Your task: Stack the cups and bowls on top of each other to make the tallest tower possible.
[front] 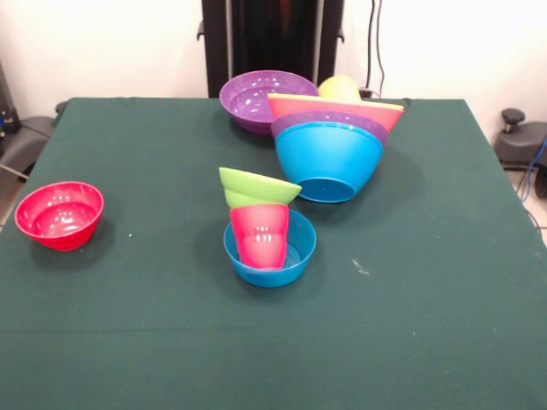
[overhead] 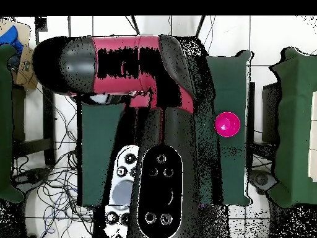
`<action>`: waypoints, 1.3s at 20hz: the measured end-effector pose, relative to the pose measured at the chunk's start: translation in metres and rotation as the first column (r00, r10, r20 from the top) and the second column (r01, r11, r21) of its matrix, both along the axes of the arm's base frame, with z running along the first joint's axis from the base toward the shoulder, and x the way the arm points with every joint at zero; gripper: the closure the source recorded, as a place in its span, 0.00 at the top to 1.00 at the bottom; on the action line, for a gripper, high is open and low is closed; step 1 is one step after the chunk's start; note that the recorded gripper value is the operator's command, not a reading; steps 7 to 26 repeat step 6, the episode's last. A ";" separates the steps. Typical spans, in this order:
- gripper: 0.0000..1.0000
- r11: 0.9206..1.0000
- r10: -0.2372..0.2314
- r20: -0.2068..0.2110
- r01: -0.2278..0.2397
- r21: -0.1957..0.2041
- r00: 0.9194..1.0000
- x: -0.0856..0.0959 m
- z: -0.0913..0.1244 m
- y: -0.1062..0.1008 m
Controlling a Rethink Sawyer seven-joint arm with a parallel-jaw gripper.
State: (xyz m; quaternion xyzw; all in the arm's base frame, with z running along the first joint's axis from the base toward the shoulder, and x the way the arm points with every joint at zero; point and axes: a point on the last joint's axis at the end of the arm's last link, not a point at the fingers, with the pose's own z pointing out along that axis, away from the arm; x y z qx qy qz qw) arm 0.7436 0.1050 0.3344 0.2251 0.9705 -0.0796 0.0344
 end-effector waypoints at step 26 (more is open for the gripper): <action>1.00 1.000 0.002 0.117 -0.001 -0.005 0.993 0.014 0.009 -0.014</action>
